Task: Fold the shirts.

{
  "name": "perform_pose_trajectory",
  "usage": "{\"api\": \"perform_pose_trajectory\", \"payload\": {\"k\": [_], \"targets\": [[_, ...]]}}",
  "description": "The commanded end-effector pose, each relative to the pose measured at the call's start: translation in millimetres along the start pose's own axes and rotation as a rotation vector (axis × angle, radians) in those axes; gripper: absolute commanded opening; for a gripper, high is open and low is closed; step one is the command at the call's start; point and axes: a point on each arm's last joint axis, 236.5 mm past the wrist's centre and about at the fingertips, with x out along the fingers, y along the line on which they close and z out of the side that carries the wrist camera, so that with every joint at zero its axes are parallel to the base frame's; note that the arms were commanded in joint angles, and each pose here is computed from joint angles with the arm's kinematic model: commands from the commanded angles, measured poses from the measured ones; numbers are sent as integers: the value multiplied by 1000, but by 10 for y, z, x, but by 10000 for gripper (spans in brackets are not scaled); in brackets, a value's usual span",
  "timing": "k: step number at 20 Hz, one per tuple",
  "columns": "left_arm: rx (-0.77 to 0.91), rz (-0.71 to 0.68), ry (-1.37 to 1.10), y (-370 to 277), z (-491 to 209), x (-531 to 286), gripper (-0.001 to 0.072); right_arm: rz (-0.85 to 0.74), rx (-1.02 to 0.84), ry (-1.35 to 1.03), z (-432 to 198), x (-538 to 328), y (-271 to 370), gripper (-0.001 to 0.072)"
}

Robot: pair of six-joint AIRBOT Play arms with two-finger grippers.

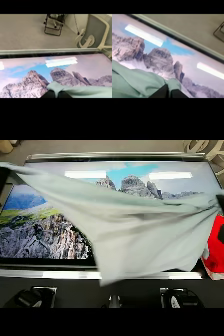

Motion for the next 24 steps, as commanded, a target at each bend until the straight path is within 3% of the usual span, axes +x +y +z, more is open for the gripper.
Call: {"api": "perform_pose_trajectory", "payload": {"k": [1, 5, 8, 11, 12, 13, 14, 15, 18, 20, 24], "targets": [[-5, 41, 170, 144, -598, 303, 21, 121, 52, 332, -729, 346, 131, 16], [-65, 123, 487, 458, -1996, 963, 23, 353, 218, 597, -1699, 1358, 563, 16], [-75, 166, 620, 658, -2722, 1488, 23, 398, 399, 615, -2369, 2239, 942, 16], [-196, 231, 768, 826, -3156, 1822, 25, 448, 569, 590, -2512, 2742, 1227, 17], [-253, 238, 819, 828, -3264, 1892, 53, 459, 607, 556, -2472, 2842, 1248, 102], [-281, 239, 869, 836, -3339, 1917, 239, 444, 612, 523, -2421, 2896, 1175, 333], [-292, 249, 931, 878, -3388, 1898, 641, 441, 566, 496, -2332, 2888, 1046, 537], [-286, 266, 1009, 961, -3398, 1794, 720, 442, 502, 478, -2232, 2826, 840, 556], [-154, 197, 1167, 1223, -3244, 1348, 720, 294, 434, 529, -2276, 2471, -223, 572], [-236, 126, 1227, 1141, -3232, 1032, 720, 188, 498, 629, -2696, 2091, -774, 555], [-480, -48, 1325, 411, -3899, 627, 714, 217, 690, 771, -3429, 1744, -630, 528]]}}
